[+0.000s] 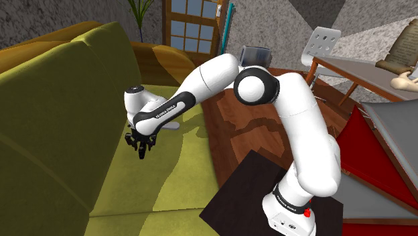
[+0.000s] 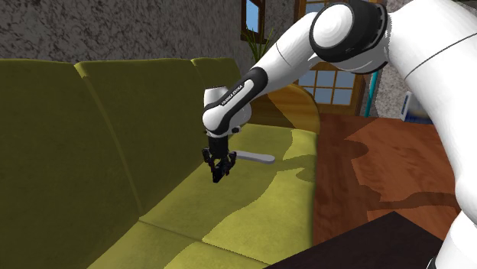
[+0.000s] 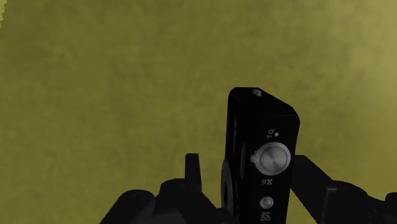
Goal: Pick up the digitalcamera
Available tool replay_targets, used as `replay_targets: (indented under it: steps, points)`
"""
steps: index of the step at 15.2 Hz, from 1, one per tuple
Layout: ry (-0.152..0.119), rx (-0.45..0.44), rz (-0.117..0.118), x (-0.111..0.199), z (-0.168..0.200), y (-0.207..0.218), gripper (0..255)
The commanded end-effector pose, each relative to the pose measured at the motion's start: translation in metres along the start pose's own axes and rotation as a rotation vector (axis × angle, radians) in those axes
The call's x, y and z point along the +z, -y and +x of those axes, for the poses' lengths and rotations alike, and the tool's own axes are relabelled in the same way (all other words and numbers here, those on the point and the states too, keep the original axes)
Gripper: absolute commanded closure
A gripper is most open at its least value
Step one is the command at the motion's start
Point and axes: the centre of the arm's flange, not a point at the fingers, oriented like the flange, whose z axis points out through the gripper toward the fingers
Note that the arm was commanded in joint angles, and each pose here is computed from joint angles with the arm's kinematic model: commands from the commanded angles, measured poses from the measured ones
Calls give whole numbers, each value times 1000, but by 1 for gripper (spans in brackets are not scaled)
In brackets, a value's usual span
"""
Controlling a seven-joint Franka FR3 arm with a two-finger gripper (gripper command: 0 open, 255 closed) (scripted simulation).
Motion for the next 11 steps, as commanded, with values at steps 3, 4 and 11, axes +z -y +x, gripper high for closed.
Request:
replay_targets:
  steps: [3, 4, 11]
  points:
    - [0, 0, 0, 1, 0, 0, 255]
    - [0, 0, 0, 1, 0, 0, 255]
    - [0, 0, 0, -11, 0, 0, 255]
